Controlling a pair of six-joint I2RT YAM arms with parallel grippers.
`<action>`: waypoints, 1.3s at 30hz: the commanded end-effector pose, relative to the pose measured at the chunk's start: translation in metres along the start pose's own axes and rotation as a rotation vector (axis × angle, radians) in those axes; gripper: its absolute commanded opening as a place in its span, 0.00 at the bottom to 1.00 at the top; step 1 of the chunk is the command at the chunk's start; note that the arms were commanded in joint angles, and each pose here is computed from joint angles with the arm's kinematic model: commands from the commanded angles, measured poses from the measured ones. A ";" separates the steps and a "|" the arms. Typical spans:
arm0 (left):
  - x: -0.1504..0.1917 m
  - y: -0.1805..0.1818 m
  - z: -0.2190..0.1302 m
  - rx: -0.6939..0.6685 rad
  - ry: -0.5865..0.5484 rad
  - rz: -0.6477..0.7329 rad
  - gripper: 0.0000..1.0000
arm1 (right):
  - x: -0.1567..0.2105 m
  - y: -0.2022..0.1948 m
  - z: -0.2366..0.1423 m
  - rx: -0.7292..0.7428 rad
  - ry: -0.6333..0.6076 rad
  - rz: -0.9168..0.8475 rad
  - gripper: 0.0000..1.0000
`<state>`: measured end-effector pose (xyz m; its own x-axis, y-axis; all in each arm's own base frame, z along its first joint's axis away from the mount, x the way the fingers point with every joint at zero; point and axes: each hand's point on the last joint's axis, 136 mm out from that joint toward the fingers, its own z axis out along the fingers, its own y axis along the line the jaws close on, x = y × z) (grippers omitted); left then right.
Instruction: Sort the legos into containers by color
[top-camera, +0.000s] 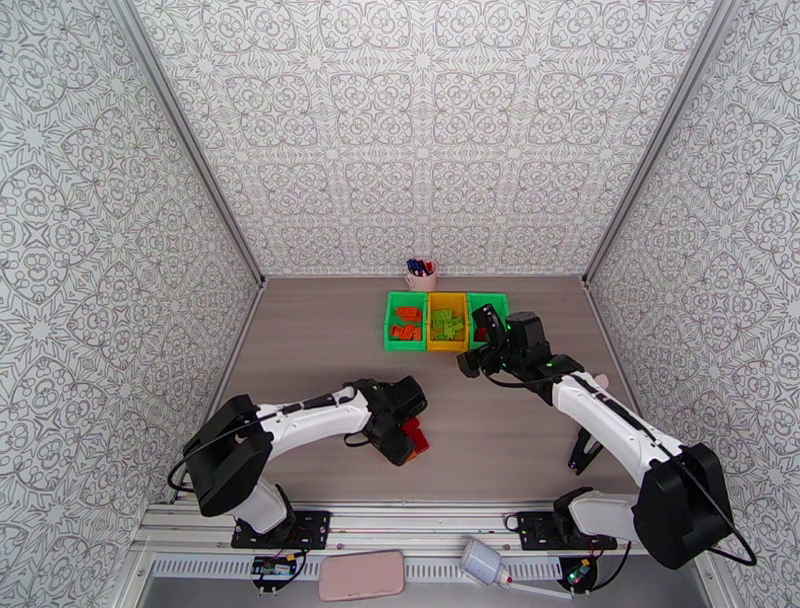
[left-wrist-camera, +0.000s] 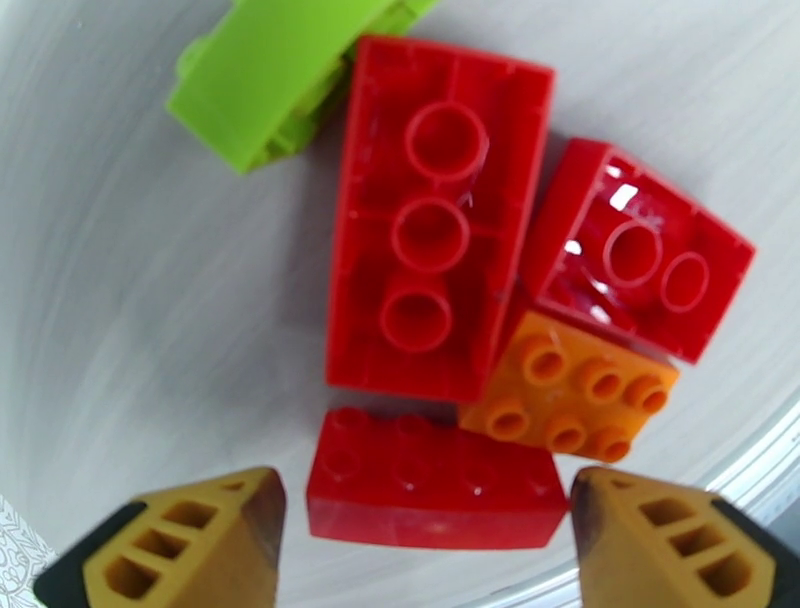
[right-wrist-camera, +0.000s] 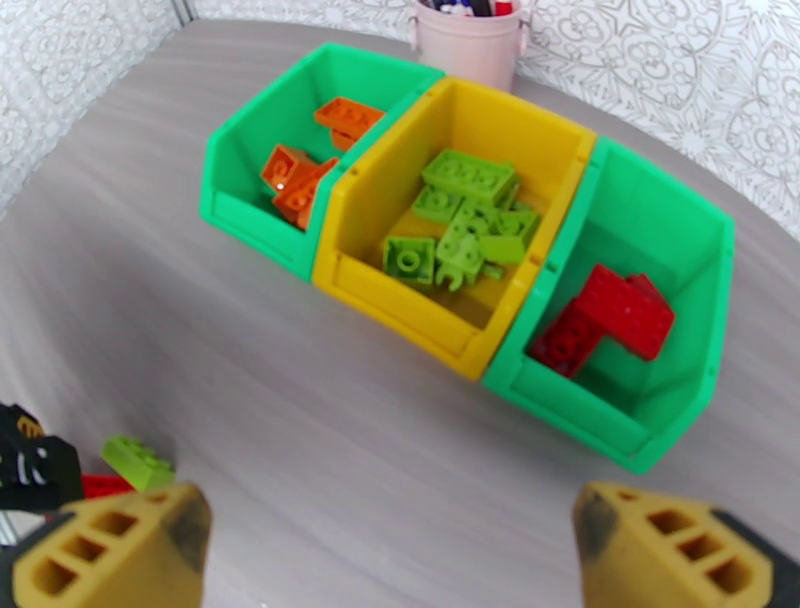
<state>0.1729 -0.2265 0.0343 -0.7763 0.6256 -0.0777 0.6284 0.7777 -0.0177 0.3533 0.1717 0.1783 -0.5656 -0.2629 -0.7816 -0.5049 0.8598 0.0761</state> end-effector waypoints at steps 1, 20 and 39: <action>0.010 0.002 0.010 0.004 0.049 -0.027 0.78 | 0.000 -0.001 0.001 0.009 -0.003 -0.006 1.00; -0.035 0.007 -0.029 0.018 -0.216 -0.040 0.60 | -0.004 0.003 -0.012 0.001 -0.035 0.005 1.00; -0.246 0.004 -0.157 0.162 -1.056 0.054 0.60 | 0.005 -0.015 -0.071 0.147 -0.215 0.144 0.99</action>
<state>0.3318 -0.3415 0.1684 -0.4896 0.3038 -0.8173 0.6639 0.7376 -0.1235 0.3143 0.1370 0.2166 -0.4671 -0.0990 -0.8786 -0.3840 0.9178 0.1008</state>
